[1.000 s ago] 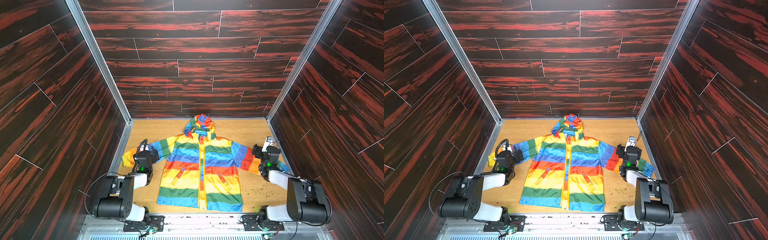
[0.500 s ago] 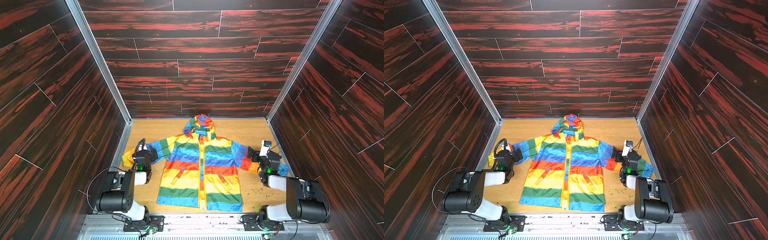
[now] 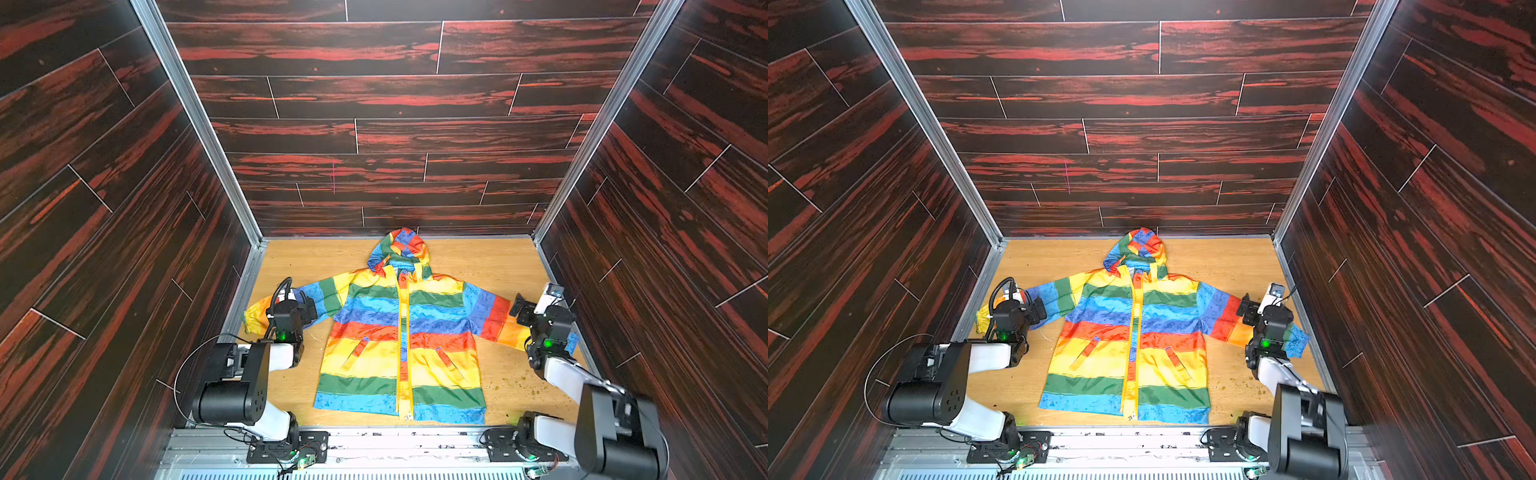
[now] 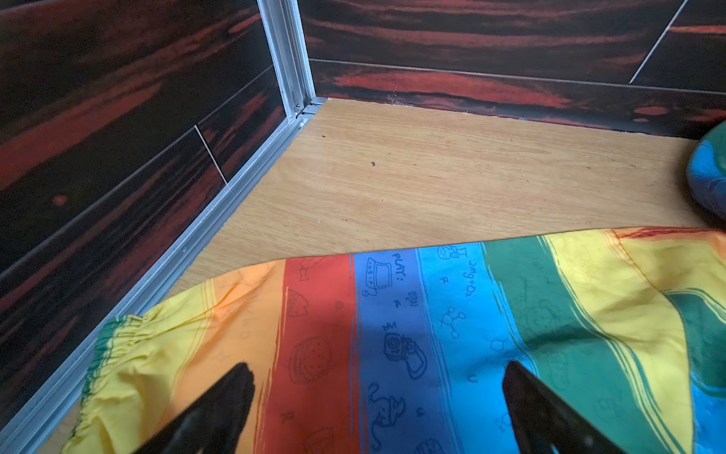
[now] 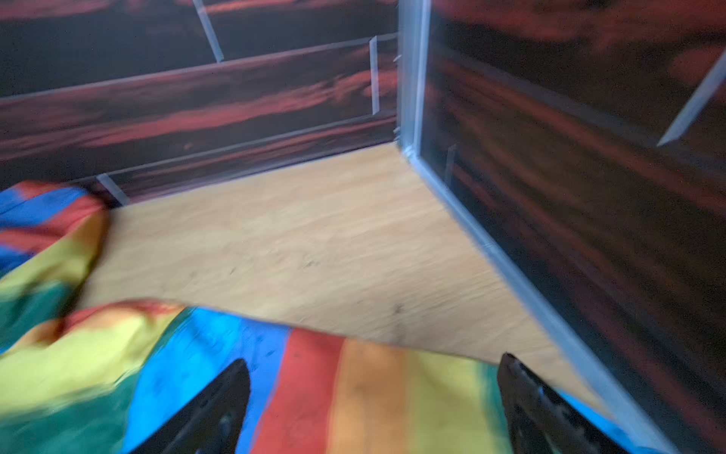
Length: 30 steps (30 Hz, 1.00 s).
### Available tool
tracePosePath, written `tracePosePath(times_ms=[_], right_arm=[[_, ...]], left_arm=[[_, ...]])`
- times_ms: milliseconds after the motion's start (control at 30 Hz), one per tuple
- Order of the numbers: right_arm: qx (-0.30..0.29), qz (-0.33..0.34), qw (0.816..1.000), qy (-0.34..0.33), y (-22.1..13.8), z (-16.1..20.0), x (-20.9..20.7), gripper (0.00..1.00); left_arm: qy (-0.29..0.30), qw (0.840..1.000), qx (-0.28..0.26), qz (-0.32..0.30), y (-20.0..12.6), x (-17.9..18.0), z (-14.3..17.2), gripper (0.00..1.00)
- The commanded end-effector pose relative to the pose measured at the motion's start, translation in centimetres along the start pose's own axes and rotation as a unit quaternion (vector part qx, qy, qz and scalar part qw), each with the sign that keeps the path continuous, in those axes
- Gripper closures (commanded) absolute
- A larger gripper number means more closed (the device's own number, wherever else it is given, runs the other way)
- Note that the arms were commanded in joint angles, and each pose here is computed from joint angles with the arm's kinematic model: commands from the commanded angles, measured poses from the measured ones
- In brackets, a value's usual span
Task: Unzip the jacket
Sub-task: Reset both arms
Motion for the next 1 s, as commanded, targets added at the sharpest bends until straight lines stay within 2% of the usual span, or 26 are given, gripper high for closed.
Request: tracePosePath(times_ms=[0, 133, 200, 300, 367, 400, 967], right_arm=[[-0.028, -0.093, 0.995, 0.003, 1.1, -0.1, 1.7, 0.01], [0.002, -0.108, 0.994, -0.004, 3.0, 0.9, 2.1, 0.01], [-0.002, -0.109, 0.994, -0.013, 2.8, 1.2, 2.3, 0.01], [-0.042, -0.103, 0.993, -0.024, 2.0, 2.2, 2.6, 0.01], [-0.023, -0.096, 0.995, -0.026, 2.0, 2.4, 2.5, 0.01], [-0.036, -0.098, 0.994, -0.026, 2.1, 2.2, 2.6, 0.01], [-0.032, -0.097, 0.994, -0.028, 2.1, 2.3, 2.7, 0.01]], left_arm=[[-0.005, 1.000, -0.006, 0.002, 0.2, 0.0, -0.5, 0.00], [-0.005, 1.000, -0.007, 0.002, 0.2, -0.1, -0.5, 0.00], [-0.005, 1.000, -0.006, 0.002, 0.2, 0.0, -0.5, 0.00], [-0.005, 1.000, -0.007, 0.003, 0.2, -0.1, -0.6, 0.00], [-0.005, 1.000, -0.006, 0.002, 0.2, -0.1, -0.5, 0.00], [-0.005, 1.000, -0.006, 0.002, 0.2, -0.1, -0.5, 0.00], [-0.005, 1.000, -0.008, 0.003, 0.1, 0.0, -0.5, 0.00]])
Point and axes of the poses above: each gripper's point midway between its finger pads, its own y axis out along the fingers, its own x axis along the line the jaws close on, z = x × y, the point moved 8 cm from there along -y, back along the fingers, and after that the axes turned 2 degrees about y, right-handed, at the moved point
